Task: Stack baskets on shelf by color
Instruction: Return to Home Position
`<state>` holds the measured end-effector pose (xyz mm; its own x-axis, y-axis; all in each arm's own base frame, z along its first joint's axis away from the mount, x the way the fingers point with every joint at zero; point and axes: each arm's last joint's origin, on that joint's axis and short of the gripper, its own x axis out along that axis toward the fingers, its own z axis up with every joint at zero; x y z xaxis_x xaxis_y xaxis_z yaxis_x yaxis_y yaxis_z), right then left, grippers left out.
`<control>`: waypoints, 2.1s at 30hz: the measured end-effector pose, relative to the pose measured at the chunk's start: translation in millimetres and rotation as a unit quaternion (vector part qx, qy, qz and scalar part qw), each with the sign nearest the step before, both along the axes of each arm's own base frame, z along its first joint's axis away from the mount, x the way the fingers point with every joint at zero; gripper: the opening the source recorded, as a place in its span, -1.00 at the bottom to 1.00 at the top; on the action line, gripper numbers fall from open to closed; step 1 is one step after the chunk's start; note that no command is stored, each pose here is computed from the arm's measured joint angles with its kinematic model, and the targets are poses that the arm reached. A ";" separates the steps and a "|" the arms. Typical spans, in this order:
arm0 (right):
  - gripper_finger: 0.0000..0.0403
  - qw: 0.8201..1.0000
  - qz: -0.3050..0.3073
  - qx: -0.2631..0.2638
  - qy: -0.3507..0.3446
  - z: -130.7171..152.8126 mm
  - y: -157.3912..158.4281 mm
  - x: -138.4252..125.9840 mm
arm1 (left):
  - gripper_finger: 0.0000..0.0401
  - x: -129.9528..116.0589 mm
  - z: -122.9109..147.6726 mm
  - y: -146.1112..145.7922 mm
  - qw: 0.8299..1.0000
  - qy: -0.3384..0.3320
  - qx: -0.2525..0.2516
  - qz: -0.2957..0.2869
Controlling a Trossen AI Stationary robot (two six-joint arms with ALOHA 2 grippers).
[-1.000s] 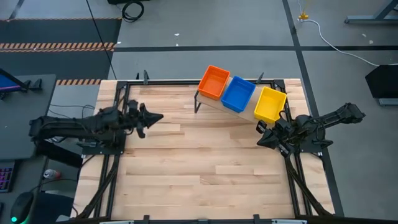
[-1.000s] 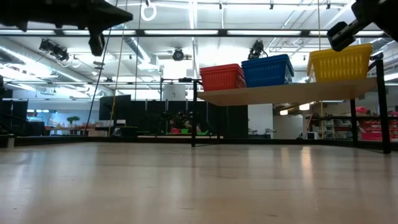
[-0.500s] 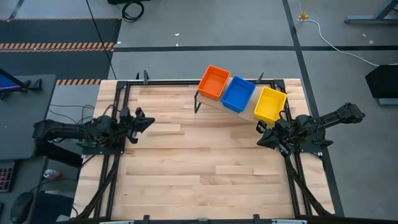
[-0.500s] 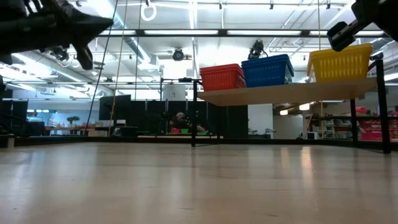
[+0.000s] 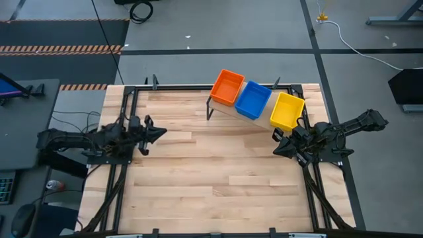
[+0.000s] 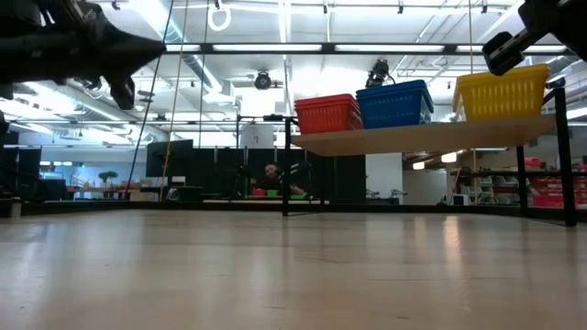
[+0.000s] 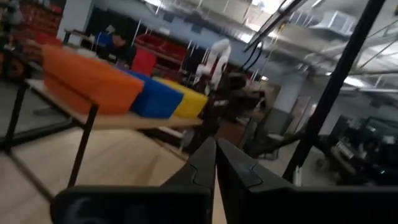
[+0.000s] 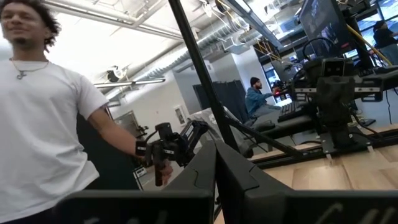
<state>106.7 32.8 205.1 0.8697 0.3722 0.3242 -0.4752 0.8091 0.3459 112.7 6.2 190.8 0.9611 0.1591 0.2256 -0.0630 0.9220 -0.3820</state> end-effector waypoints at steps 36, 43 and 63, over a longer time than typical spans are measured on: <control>-0.94 1.000 0.000 0.000 0.000 0.0 0.0 0.0 | -0.88 1.6 -28.5 4.5 0.967 0.182 0.165 0.064; -0.94 1.000 0.000 0.000 0.000 0.0 0.0 0.0 | -0.84 1.6 -28.4 4.5 0.967 0.182 0.165 0.064; -0.94 1.000 0.000 0.000 0.000 0.0 0.0 0.0 | -0.84 1.7 -28.5 3.5 0.968 0.181 0.166 0.059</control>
<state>106.7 32.9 205.1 0.8696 0.3726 0.3239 -0.4754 0.8089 0.3459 114.4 9.7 162.3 0.9662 0.2494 -0.0645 -0.2500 0.9683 -0.0001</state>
